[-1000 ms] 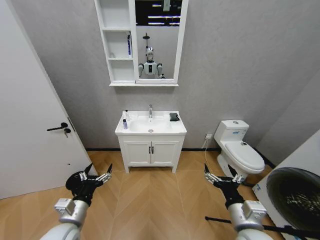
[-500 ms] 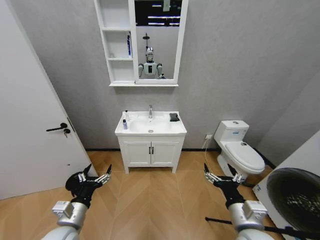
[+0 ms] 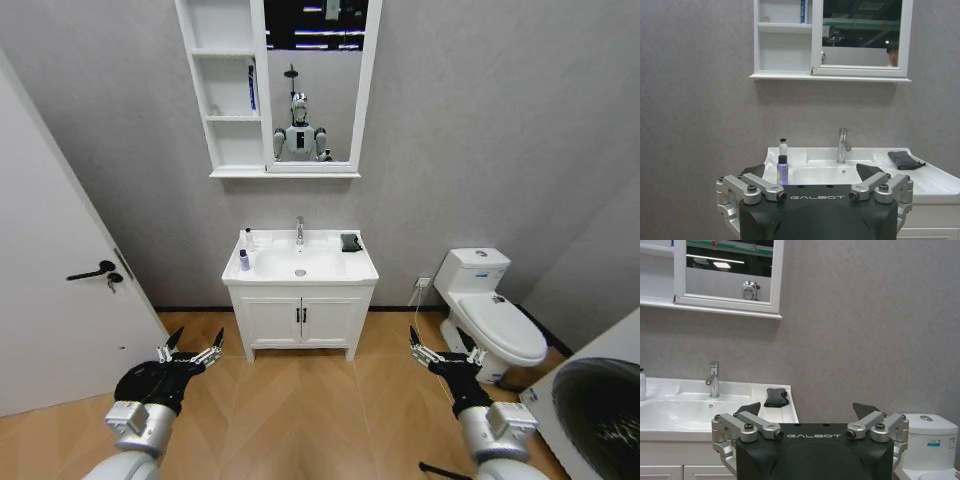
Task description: Move facial cleanser and shampoo from washbasin to cabinet, then wipe washbasin with towel.
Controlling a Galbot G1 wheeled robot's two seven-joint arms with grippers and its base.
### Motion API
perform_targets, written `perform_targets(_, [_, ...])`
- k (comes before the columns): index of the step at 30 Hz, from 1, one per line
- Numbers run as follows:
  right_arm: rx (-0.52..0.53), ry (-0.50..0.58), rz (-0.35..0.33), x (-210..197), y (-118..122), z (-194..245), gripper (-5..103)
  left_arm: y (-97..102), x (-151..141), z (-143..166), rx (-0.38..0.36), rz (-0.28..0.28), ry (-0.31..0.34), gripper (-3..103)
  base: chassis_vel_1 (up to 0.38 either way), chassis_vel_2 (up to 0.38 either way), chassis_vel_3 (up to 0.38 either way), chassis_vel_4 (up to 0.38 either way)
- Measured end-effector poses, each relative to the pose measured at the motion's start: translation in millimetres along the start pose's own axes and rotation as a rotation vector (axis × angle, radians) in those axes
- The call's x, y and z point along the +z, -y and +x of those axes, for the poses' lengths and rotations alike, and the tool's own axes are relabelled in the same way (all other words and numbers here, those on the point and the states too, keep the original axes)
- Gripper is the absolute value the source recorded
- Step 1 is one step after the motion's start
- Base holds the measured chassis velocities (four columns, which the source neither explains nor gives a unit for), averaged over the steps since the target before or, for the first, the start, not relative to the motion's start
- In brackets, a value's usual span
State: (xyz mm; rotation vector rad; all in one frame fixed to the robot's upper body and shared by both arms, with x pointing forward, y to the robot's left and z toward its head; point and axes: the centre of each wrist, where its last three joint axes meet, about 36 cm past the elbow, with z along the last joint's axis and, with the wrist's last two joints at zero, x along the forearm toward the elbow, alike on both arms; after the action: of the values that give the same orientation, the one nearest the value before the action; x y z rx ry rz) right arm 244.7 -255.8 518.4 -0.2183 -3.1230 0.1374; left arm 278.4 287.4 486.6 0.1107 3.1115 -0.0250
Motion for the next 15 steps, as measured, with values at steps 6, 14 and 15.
perform_targets(6, [0.0, -0.002, 0.001, 1.5, 0.2, -0.4, 100, 0.2, 1.5, 0.3, -0.002, 0.002, -0.002, 100, -0.315, 0.321, 0.324, -0.322])
perform_targets(14, [0.001, -0.007, -0.001, 4.9, 0.1, -0.9, 100, 0.9, 4.1, 1.2, -0.004, 0.002, -0.007, 100, -0.337, 0.319, 0.345, -0.325])
perform_targets(15, [0.001, -0.009, -0.001, 5.4, 0.1, -0.9, 100, 1.1, 4.5, 1.2, -0.004, 0.003, -0.008, 100, -0.313, 0.323, 0.302, -0.311])
